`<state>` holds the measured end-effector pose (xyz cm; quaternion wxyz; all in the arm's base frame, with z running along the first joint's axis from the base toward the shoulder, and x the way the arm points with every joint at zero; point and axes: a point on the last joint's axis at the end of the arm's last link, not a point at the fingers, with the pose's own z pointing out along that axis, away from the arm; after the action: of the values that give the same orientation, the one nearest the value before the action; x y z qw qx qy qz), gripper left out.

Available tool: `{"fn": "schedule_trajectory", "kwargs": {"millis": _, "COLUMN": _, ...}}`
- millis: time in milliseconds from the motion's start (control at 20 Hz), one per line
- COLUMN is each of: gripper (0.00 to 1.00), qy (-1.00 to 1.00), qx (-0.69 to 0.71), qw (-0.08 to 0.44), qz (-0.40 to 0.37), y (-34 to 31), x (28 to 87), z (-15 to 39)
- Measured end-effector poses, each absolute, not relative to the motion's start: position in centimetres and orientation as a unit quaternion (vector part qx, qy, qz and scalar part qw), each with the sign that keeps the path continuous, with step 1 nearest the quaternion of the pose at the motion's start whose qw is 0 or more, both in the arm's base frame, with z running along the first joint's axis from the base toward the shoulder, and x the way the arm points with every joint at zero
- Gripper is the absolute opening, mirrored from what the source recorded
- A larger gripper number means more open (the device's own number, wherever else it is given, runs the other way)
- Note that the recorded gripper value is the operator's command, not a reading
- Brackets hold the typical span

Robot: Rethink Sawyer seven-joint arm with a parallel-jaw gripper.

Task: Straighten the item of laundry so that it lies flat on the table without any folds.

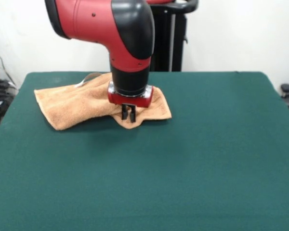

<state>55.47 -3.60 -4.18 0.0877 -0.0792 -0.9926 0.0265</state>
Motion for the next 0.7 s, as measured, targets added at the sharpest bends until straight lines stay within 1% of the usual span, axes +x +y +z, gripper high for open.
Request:
{"fn": "schedule_trajectory", "kwargs": {"millis": 250, "gripper": 0.00, "qy": -0.990, "qx": -0.080, "qw": 0.117, "qz": 0.023, "y": -3.8, "x": 56.3, "z": -4.4}}
{"fn": "schedule_trajectory", "kwargs": {"millis": 400, "gripper": 0.00, "qy": -0.986, "qx": -0.081, "qw": 0.145, "qz": 0.018, "y": -4.0, "x": 57.1, "z": -4.6}}
{"fn": "schedule_trajectory", "kwargs": {"millis": 550, "gripper": 0.00, "qy": -0.984, "qx": -0.081, "qw": 0.160, "qz": 0.014, "y": -4.1, "x": 57.5, "z": -4.7}}
{"fn": "schedule_trajectory", "kwargs": {"millis": 600, "gripper": 0.00, "qy": -0.981, "qx": -0.082, "qw": 0.176, "qz": 0.008, "y": -4.4, "x": 57.9, "z": -4.9}}
{"fn": "schedule_trajectory", "kwargs": {"millis": 700, "gripper": 0.00, "qy": -0.979, "qx": -0.083, "qw": 0.186, "qz": 0.005, "y": -4.5, "x": 58.1, "z": -5.0}}
